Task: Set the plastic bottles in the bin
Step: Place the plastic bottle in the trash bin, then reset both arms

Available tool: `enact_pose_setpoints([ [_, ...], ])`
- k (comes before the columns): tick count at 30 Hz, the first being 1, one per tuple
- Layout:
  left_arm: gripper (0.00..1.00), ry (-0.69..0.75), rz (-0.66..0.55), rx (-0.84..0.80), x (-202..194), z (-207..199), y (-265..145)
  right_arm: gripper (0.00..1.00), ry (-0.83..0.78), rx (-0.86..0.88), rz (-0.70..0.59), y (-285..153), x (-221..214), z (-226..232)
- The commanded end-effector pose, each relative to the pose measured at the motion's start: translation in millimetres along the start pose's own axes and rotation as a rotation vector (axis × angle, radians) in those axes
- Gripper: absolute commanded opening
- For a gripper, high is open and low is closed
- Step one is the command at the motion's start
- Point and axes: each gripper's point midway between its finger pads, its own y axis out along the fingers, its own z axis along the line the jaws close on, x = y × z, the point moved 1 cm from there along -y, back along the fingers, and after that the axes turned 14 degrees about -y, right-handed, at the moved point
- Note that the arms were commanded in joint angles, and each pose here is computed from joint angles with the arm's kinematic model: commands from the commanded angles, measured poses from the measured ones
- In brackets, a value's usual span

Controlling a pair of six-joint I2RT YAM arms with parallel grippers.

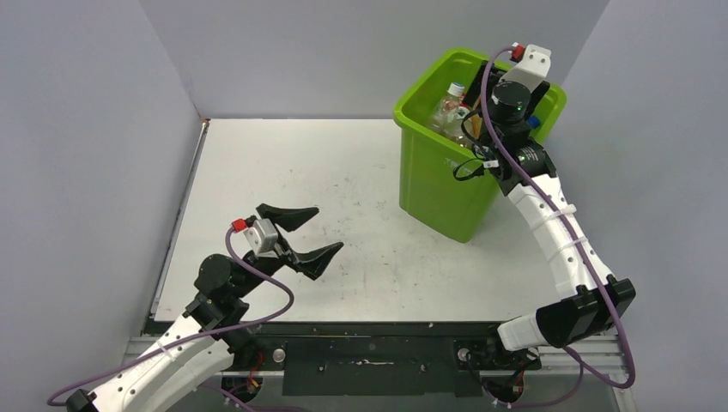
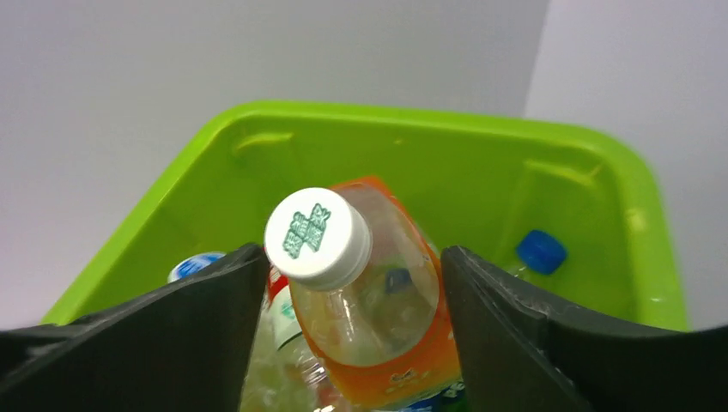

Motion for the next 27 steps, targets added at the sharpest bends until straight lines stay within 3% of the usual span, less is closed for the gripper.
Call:
enact_pose_setpoints([
  [1,0.96,0.030,-0.062,-0.002,19,-4,0,0.82,0.073,0.157,0.050,-18,-6,24],
  [4,0.96,0.019,-0.062,0.012,22,-3,2,0.98,0.113,0.180,0.019,-35,12,16],
  [6,0.96,0.015,-0.065,0.034,25,-1,1,0.90,0.149,0.200,-0.003,-49,25,12],
  [11,0.96,0.013,-0.111,0.215,32,29,-4,0.90,0.192,0.308,-0.058,-90,56,11],
  [20,0.96,-0.006,-0.116,0.587,28,89,-17,0.90,0.244,0.645,-0.115,-171,51,29],
  [27,0.96,-0.038,-0.175,0.799,35,117,-30,0.90,0.254,0.743,-0.133,-214,33,9],
])
